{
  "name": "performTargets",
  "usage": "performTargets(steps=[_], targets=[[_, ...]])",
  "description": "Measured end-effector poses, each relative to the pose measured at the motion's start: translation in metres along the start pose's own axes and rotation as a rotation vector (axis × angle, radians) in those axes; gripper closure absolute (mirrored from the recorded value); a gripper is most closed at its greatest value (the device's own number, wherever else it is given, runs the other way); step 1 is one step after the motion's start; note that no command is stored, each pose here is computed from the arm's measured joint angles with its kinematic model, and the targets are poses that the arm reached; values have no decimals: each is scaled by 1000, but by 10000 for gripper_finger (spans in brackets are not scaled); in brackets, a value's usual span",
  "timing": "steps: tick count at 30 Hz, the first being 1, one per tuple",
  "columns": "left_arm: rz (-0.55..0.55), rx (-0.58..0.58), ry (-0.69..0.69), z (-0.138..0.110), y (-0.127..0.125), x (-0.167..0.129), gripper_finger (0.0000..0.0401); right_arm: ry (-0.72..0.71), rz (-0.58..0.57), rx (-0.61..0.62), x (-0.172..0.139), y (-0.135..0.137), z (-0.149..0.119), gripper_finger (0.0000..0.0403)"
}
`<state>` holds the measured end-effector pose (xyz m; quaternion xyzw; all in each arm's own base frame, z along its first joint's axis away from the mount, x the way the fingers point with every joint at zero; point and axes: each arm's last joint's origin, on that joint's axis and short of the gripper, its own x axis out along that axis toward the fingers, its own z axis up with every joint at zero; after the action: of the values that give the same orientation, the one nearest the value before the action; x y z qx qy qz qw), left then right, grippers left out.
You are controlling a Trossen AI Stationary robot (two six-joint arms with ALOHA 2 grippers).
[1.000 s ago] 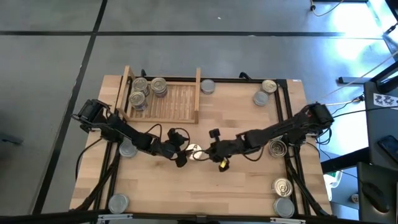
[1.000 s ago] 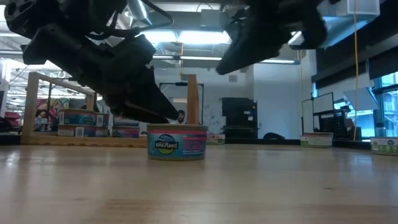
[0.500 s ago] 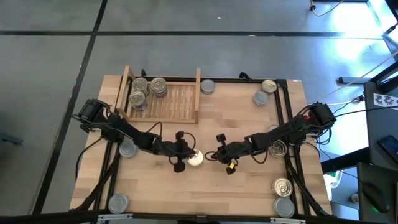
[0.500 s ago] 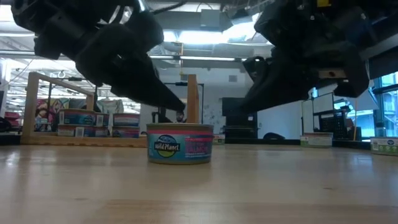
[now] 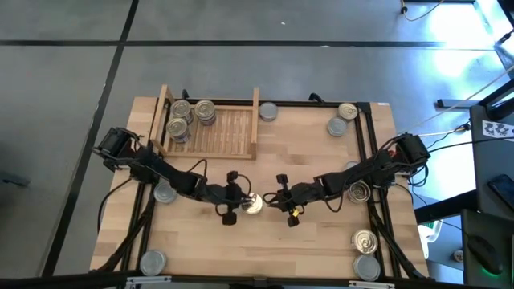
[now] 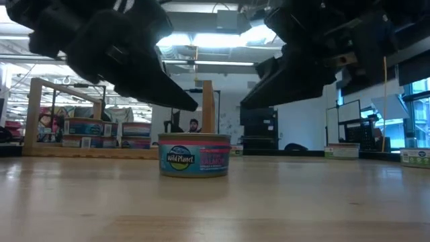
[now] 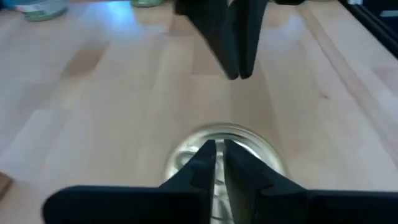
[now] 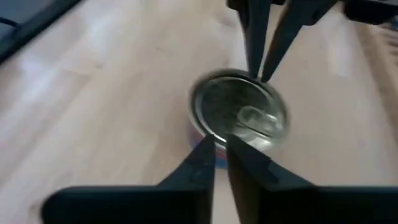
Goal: Stack canned seafood by type on shelf
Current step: Put the blue tuna can on the shelf
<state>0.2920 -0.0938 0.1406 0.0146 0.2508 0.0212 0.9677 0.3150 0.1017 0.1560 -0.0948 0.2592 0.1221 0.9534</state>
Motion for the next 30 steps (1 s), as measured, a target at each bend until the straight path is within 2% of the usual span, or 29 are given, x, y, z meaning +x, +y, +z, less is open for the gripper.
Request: performTargets(steps=[3, 9, 14, 18, 21, 30], targets=[[-24, -8, 0, -3, -8, -1, 397, -44, 60, 4, 7, 3, -1, 302], [-26, -14, 38, -14, -11, 6, 398, -108, 73, 6, 18, 4, -4, 191], [-3, -18, 71, -22, -7, 14, 396, -109, 71, -18, 24, 5, -9, 136], [12, -24, 72, -27, -2, 18, 397, -109, 70, -63, 30, 7, -14, 115], [19, -78, 37, -38, 3, 20, 399, -93, 52, -148, 33, 7, -17, 112], [22, -292, -94, -70, 20, 16, 399, 84, -163, -489, 39, -1, -7, 128]])
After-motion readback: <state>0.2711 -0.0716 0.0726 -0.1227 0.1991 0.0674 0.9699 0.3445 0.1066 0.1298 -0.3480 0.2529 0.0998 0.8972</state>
